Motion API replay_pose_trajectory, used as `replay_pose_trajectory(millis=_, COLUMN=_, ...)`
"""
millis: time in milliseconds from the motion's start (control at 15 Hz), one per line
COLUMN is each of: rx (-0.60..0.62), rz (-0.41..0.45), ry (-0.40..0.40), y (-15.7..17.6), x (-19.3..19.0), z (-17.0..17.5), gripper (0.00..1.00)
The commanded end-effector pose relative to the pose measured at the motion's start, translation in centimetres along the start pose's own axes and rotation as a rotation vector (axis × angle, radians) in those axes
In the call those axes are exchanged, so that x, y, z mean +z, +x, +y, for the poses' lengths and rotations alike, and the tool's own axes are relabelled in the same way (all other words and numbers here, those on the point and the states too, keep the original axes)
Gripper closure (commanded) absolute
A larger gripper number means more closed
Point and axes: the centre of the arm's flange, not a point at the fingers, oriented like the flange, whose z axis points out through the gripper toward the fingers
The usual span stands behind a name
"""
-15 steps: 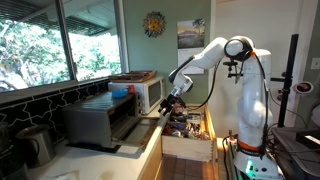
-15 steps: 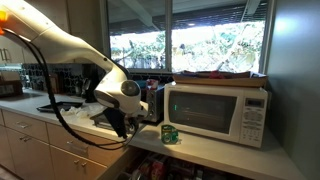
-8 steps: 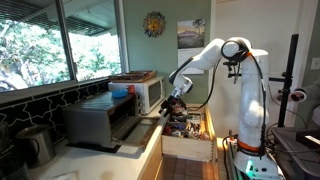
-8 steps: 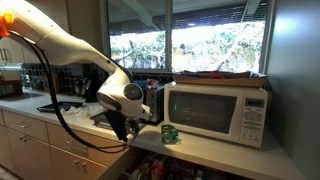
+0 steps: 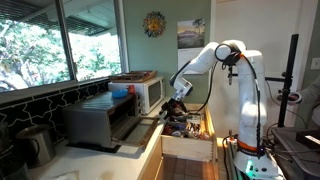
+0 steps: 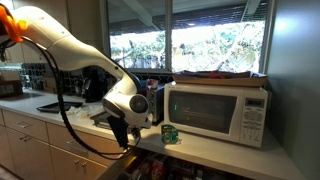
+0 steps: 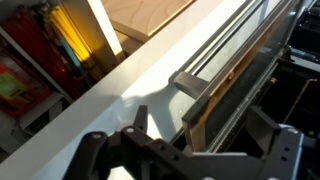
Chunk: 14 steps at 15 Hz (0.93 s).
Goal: Close the toaster oven.
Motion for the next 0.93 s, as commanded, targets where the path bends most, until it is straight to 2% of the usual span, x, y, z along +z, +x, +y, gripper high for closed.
replay_pose_trajectory(millis=0, rx=-0.002, rz=0.041, ry=0.127, y=1.6, x=1.0, z=1.7, gripper=0.00)
replay_pose_trajectory(millis=400, rx=0.044, rz=-0.015, ry=0.244, y=2.0, x=2.4, z=2.9, gripper=0.00)
replay_pose_trajectory(millis=867, rx=0.058, rz=-0.001, ry=0.405, y=3.0, x=2.5, z=1.9, gripper=0.00)
